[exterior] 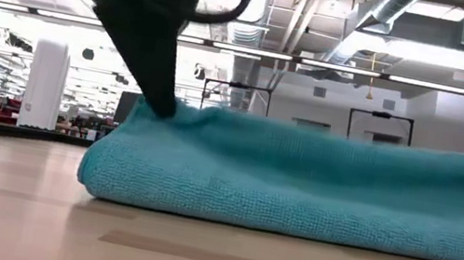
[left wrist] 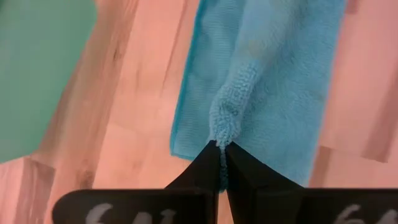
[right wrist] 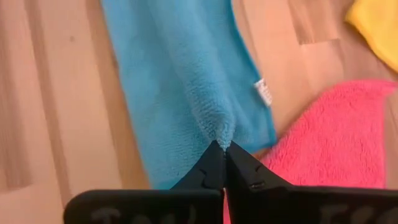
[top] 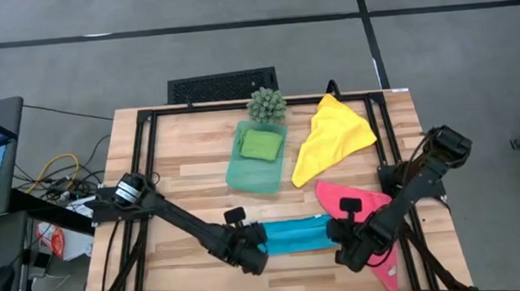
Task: Fold microfiber towels
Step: Fold the blue micro fiber cloth
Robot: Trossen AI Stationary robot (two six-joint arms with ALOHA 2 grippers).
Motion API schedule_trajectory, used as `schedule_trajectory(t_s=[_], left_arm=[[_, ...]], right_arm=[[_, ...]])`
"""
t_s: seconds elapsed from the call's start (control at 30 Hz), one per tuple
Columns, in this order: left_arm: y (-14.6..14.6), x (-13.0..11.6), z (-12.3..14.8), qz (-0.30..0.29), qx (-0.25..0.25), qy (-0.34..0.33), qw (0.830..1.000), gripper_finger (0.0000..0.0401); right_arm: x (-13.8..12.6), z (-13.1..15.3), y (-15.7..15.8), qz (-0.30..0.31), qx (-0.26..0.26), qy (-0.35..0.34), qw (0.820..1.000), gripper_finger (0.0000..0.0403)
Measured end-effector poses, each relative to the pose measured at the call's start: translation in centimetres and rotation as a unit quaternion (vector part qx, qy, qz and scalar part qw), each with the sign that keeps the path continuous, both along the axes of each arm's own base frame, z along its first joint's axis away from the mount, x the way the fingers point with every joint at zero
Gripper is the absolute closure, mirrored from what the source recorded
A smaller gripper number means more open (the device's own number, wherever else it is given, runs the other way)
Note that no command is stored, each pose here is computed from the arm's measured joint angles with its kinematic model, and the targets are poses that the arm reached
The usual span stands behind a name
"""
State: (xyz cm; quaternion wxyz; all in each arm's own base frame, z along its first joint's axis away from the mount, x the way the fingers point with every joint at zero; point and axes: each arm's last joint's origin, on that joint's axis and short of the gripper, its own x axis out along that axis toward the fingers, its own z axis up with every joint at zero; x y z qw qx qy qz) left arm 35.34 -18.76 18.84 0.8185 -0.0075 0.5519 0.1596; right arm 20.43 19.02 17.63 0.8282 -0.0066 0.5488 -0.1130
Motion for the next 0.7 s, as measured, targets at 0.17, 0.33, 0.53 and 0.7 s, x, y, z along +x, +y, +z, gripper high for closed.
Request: schedule_trajectory(t_s=[0.17,0.33,0.53,0.7], left_arm=[[0.8,-0.1,-0.9,0.019,0.003,0.007,1.000,0.0394],[1.2,-0.2,-1.8,0.031,-0.006,0.011,0.999,0.0393],[1.3,-0.1,-1.8,0.033,0.005,0.002,0.999,0.0383],[1.6,0.0,-1.8,0.034,-0.006,0.009,0.999,0.0339]], right_arm=[[0.6,-0.1,-0.8,-0.010,-0.007,0.002,1.000,0.0375],[1.2,-0.1,-1.5,-0.019,-0.011,0.006,1.000,0.0358],[1.8,-0.3,-2.4,-0.034,-0.010,0.012,0.999,0.0343],[1.8,-1.2,-3.6,-0.060,-0.001,0.035,0.998,0.0321]])
